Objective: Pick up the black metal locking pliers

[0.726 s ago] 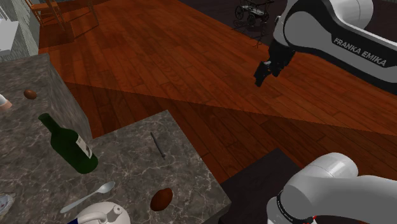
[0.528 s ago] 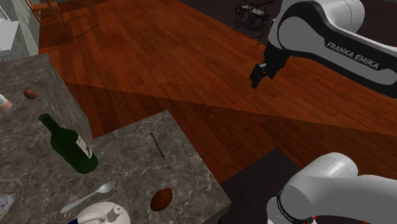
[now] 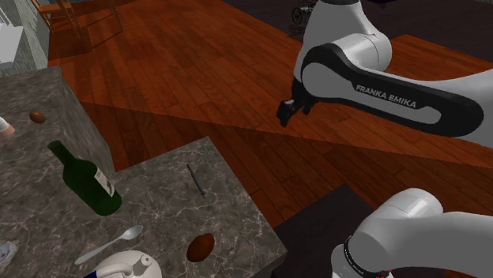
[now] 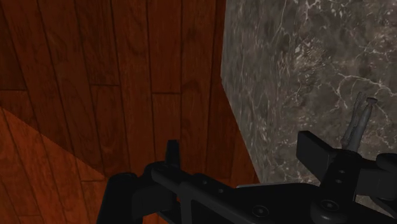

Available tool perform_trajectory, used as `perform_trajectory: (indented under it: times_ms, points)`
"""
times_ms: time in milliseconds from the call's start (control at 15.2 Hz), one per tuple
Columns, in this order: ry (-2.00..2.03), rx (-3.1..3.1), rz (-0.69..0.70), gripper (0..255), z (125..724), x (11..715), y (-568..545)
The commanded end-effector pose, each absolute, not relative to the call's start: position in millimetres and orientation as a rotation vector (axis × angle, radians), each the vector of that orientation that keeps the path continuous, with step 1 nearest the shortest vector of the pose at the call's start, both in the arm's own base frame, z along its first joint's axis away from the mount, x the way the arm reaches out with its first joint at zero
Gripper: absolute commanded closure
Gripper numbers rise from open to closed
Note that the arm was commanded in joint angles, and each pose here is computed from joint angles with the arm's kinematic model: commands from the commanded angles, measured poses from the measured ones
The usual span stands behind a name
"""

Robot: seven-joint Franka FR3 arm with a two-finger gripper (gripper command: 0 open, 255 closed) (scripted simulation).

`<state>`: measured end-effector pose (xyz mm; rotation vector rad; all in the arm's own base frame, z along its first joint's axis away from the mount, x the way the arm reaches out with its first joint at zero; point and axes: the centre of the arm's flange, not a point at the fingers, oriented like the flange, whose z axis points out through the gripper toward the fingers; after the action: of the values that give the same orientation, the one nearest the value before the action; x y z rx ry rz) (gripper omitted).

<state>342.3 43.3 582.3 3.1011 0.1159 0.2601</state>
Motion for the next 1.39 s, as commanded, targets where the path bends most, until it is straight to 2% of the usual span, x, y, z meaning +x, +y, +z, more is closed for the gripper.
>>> perform_trajectory:
  times_ms: [0, 1320]
  points:
    - [0.11, 3.103, 0.262, 0, 566, 351, 62]
    - [0.068, 3.119, 0.262, 0, 421, 447, 259]
